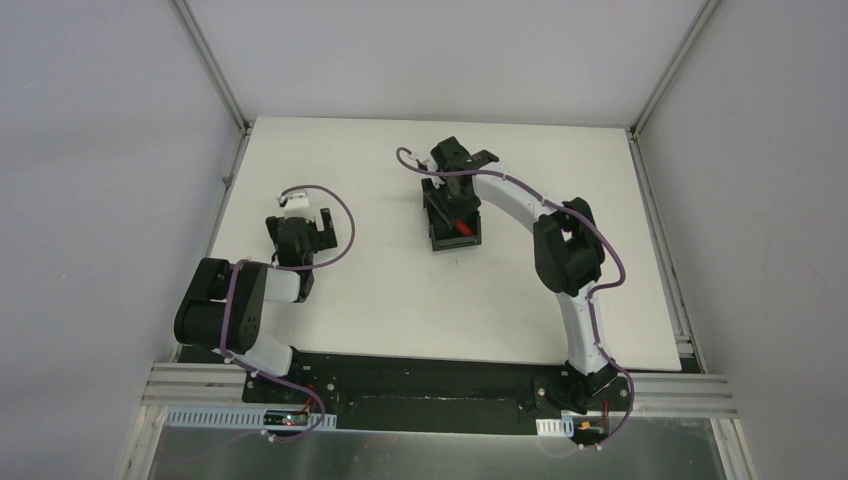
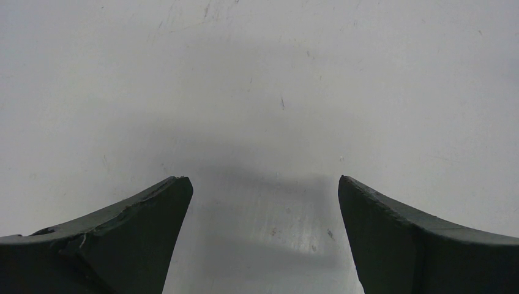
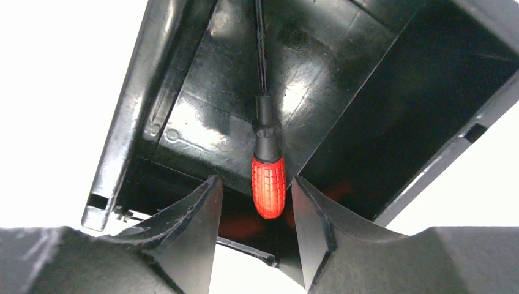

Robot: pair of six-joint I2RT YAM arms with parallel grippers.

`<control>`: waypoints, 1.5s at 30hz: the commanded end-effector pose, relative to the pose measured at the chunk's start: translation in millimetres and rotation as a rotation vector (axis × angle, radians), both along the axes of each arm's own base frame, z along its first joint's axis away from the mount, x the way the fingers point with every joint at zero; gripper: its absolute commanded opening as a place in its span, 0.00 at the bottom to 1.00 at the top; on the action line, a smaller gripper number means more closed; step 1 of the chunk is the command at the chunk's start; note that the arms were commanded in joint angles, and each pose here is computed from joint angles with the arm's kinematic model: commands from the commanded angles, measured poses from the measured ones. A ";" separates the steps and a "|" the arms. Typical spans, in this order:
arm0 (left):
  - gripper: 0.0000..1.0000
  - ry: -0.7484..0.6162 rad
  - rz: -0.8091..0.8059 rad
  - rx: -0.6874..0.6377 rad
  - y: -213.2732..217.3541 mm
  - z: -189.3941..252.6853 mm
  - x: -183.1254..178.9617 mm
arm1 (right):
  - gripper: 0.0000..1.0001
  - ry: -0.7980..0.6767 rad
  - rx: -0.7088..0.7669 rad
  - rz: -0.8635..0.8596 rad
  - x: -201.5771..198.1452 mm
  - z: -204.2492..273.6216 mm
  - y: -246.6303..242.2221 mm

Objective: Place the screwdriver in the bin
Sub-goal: Place the screwdriver in the bin, then reset both arms

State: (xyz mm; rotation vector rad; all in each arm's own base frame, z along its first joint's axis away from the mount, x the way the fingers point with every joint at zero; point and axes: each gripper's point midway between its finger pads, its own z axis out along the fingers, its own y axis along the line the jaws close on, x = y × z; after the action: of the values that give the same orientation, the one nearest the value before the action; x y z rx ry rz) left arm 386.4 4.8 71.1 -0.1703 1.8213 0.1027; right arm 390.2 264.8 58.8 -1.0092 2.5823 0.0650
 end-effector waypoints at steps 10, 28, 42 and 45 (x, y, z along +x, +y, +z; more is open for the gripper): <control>0.99 -0.035 0.002 -0.013 0.9 10.4 2.0 | 0.53 -0.148 0.090 -0.026 21.1 88.9 13.8; 0.99 -0.035 0.002 -0.013 0.9 10.3 2.0 | 0.99 -0.301 0.140 -0.329 36.0 158.8 -69.3; 0.99 -0.034 0.002 -0.013 0.9 10.2 1.8 | 0.99 -0.265 0.225 -0.723 47.0 125.4 -211.6; 0.99 -0.036 0.002 -0.013 0.9 10.7 2.3 | 0.99 -0.229 0.216 -0.764 44.3 115.8 -233.9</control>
State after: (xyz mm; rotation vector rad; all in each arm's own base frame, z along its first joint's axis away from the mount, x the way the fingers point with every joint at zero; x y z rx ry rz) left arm 386.5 4.8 71.2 -0.1703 1.8210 0.1026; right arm 427.2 44.8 149.4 -0.0001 2.5834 -0.0409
